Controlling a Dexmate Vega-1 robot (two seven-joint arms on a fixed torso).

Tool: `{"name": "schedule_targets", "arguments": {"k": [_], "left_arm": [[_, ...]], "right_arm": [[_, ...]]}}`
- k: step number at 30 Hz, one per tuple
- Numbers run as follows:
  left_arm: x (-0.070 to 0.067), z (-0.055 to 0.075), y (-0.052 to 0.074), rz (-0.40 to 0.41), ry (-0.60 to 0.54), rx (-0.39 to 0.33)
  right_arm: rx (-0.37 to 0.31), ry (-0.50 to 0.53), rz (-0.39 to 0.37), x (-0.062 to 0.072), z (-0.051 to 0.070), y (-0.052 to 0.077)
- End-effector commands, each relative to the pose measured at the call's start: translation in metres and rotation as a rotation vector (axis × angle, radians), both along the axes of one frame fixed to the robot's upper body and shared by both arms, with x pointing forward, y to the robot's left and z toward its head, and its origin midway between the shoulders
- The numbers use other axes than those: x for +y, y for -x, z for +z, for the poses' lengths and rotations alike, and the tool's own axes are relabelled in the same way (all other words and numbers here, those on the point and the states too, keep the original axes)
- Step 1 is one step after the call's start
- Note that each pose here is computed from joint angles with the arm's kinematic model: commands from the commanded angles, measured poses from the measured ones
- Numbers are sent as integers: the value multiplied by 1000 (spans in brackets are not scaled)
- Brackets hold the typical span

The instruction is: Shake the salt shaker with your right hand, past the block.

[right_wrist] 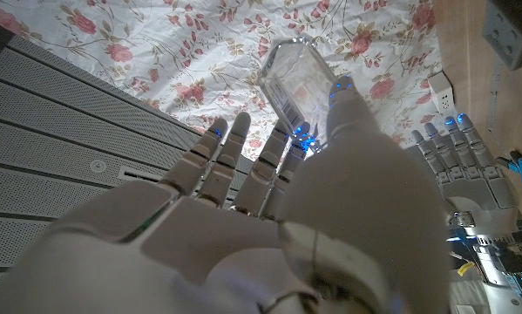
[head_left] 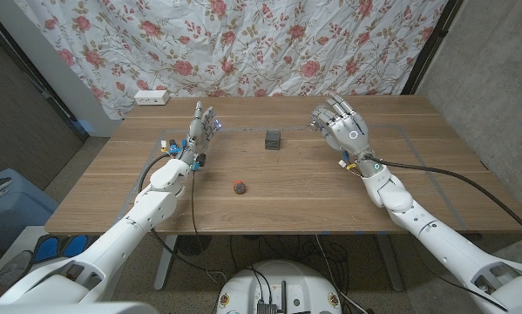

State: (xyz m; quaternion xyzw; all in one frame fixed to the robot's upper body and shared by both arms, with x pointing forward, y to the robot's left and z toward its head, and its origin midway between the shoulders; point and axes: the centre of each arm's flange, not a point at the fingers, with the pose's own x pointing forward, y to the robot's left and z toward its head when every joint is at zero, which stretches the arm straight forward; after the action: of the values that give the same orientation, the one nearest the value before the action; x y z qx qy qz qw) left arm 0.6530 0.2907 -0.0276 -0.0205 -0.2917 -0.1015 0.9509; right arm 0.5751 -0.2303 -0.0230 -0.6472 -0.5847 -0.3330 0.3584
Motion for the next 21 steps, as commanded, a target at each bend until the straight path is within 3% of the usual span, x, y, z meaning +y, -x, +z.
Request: {"name": "schedule_targets", "arguments": {"k": [1, 21], "left_arm": [[0, 0, 0, 0, 0, 0], [0, 0, 0, 0, 0, 0]], "right_arm": [[-22, -36, -28, -8, 11, -2], [-60, -93, -70, -20, 22, 0]]}}
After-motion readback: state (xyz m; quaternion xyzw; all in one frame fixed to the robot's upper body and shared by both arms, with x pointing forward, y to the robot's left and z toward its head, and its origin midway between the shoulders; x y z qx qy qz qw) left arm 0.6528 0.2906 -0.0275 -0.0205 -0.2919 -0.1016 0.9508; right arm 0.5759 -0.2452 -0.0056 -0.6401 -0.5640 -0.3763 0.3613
